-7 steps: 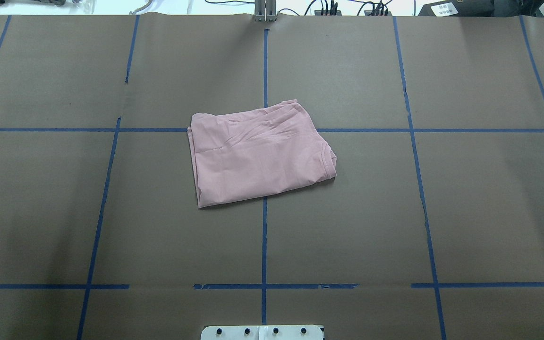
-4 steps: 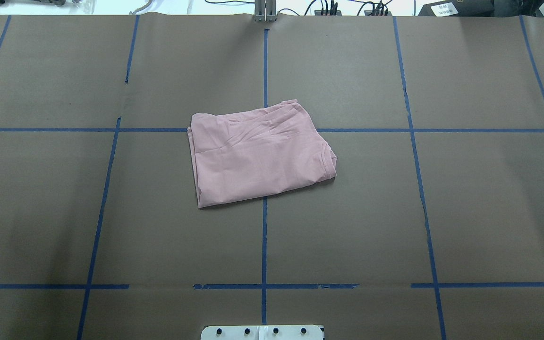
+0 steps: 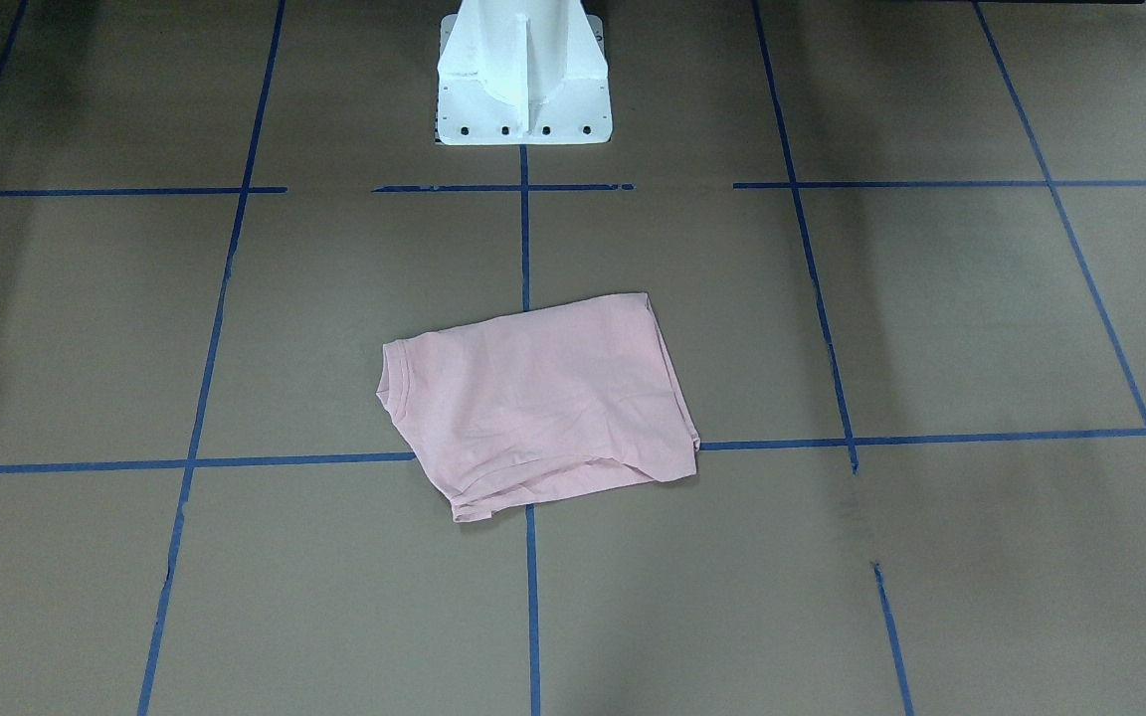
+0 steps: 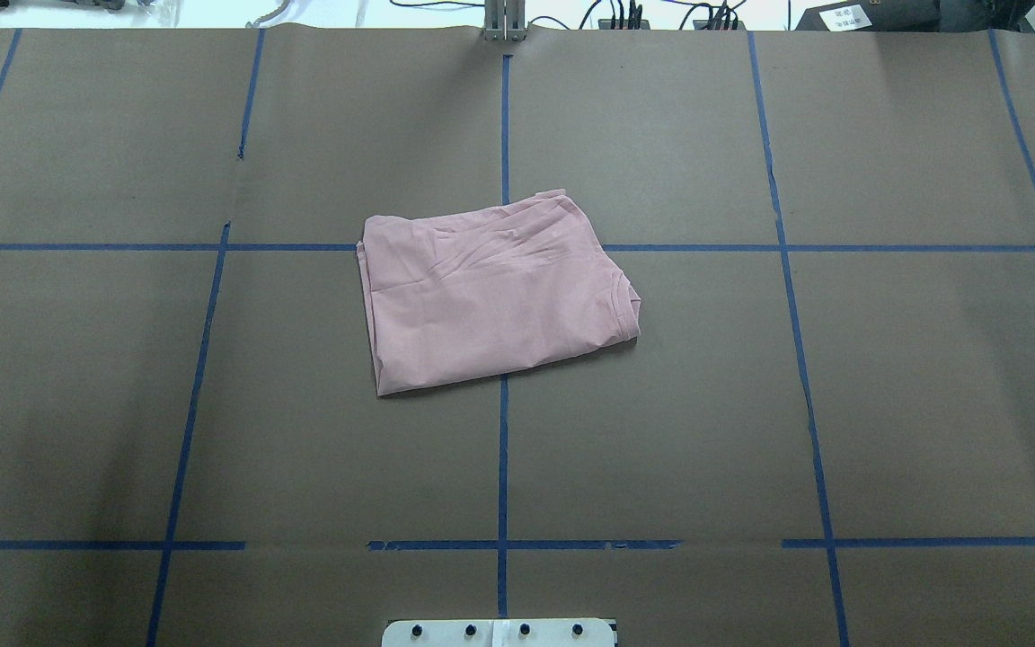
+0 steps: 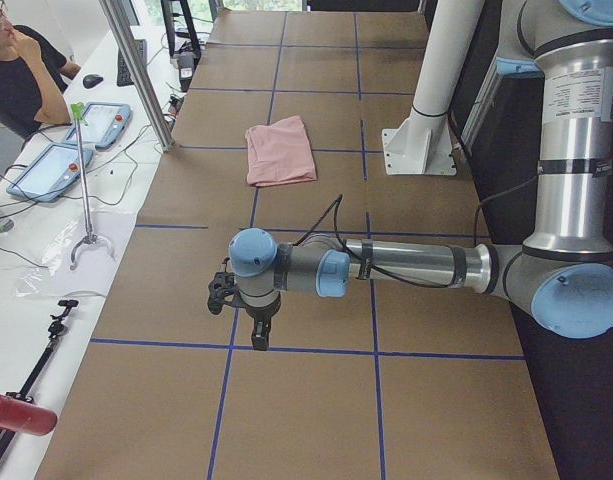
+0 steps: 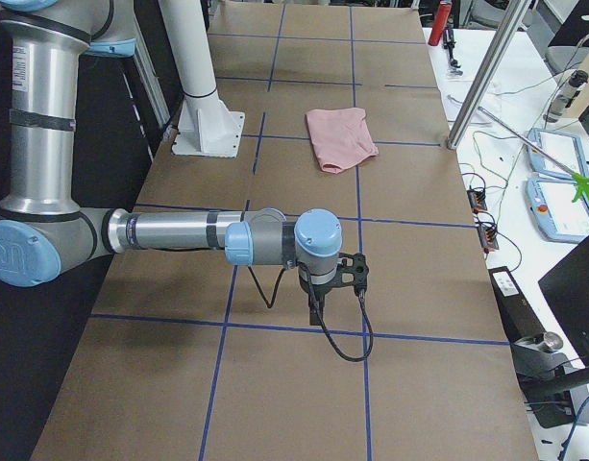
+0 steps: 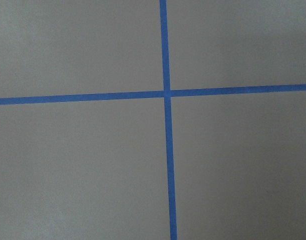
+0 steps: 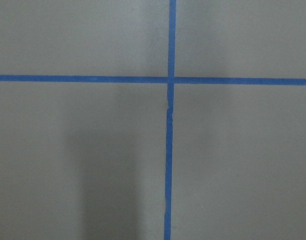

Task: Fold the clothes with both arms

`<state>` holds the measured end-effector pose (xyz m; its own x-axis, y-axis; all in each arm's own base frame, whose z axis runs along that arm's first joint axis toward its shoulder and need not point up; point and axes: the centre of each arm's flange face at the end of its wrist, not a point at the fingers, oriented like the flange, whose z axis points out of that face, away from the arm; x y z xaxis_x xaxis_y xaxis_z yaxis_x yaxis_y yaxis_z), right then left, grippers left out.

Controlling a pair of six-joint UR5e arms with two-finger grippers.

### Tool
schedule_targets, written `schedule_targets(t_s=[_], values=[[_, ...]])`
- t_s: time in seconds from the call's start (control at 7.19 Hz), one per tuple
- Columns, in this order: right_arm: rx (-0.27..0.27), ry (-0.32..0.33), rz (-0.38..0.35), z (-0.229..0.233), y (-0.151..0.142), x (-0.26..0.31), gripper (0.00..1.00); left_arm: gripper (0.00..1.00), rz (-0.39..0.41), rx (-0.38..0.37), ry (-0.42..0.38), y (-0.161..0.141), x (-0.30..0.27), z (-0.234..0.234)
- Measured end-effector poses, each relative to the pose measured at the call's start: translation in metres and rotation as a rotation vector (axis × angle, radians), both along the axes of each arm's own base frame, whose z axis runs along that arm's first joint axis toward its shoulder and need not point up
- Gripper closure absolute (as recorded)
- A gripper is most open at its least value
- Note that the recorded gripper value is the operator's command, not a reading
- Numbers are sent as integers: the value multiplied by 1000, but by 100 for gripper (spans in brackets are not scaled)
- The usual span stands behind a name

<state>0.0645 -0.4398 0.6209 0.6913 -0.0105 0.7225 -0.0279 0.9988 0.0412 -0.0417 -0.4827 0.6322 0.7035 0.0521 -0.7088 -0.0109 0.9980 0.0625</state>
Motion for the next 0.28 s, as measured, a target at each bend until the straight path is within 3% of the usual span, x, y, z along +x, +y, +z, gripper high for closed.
schedule_targets(t_s=[0.28], values=[[0, -10, -1, 0, 0, -1, 0, 0, 1, 3, 0, -1, 0, -1]])
